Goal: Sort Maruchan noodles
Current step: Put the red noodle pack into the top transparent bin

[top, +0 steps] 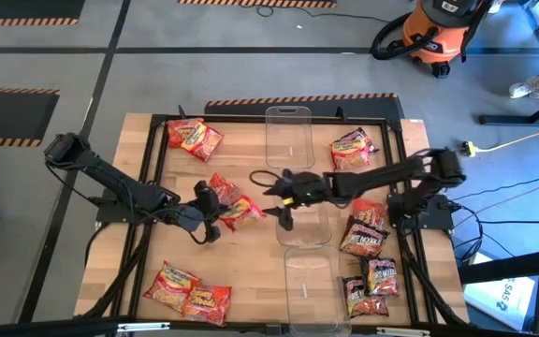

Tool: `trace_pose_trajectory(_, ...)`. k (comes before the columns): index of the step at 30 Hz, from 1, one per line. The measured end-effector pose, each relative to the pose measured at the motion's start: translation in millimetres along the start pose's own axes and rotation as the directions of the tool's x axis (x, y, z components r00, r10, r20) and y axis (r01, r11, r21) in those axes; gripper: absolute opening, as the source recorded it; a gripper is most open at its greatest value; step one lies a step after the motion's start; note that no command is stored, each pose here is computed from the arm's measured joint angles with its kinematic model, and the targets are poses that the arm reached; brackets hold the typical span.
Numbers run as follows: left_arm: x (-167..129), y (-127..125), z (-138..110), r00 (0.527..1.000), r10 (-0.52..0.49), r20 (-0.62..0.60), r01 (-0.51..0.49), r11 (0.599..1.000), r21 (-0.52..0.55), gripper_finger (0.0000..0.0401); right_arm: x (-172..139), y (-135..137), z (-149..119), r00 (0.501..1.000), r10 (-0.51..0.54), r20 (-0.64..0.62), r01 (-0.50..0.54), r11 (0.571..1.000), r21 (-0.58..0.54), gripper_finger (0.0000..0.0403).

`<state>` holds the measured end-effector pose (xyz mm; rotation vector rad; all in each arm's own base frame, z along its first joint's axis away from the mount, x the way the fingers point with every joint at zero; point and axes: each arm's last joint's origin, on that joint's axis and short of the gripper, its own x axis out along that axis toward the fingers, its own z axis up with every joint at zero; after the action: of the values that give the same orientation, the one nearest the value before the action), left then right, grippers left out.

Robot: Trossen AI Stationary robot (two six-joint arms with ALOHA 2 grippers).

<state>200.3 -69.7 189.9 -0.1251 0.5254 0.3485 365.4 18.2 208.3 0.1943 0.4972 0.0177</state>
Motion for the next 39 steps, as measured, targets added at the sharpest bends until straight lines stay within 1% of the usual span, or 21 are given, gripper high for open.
trace_pose_trajectory(2,0.0,-0.2,0.9,1.0,0.003,0.01,-0.003,1.0,-0.002,0.0,7.9,-1.0,1.0,0.999,0.037,-0.004,-0.037,0.999,0.008,0.0266)
trace_pose_trajectory(4,0.0,-0.1,1.6,1.0,0.011,0.02,-0.011,1.0,-0.002,0.0,13.7,-0.5,1.8,0.999,0.05,-0.004,-0.05,0.999,0.021,0.0266)
trace_pose_trajectory(7,0.0,0.0,2.2,0.999,0.022,0.03,-0.022,1.0,-0.002,0.0,22.3,-0.7,0.0,0.999,0.05,-0.005,-0.05,0.998,0.027,0.0266)
trace_pose_trajectory(8,0.0,-0.1,2.5,0.999,0.022,0.034,-0.021,1.0,-0.003,0.0,23.8,-1.3,-2.9,0.999,0.047,-0.023,-0.046,0.999,0.029,0.0266)
trace_pose_trajectory(15,-0.3,-3.2,8.9,0.996,-0.002,0.09,0.001,1.0,0.013,0.0,38.0,-2.1,-4.8,0.999,0.043,-0.026,-0.042,0.998,0.038,0.0266)
trace_pose_trajectory(19,-0.7,-4.7,12.4,0.993,-0.016,0.12,0.014,1.0,0.018,0.0,38.2,-1.4,-2.7,0.998,0.055,-0.013,-0.055,0.998,0.031,0.026)
trace_pose_trajectory(22,-1.2,-6.3,16.2,0.988,-0.029,0.153,0.026,0.999,0.023,0.0,38.1,0.0,-0.6,0.996,0.084,0.004,-0.084,0.996,0.023,0.0233)
trace_pose_trajectory(25,-2.0,-7.7,20.5,0.981,-0.042,0.19,0.04,0.999,0.014,0.0002,37.6,1.0,1.6,0.994,0.106,0.022,-0.106,0.994,0.01,0.019)
trace_pose_trajectory(31,-2.1,-8.3,22.1,0.978,-0.056,0.2,0.059,0.998,-0.012,0.0022,37.6,1.1,0.5,0.994,0.104,0.012,-0.104,0.994,-0.044,0.0098)
trace_pose_trajectory(34,-1.4,-7.6,23.0,0.978,-0.064,0.2,0.075,0.996,-0.047,0.0044,36.2,1.1,0.7,0.995,0.1,0.005,-0.099,0.992,-0.081,0.0092)
trace_pose_trajectory(39,-5.6,-5.8,33.2,0.958,-0.15,0.245,0.178,0.98,-0.094,0.0103,24.1,3.3,9.2,0.995,0.102,0.004,-0.1,0.982,-0.163,0.0092)
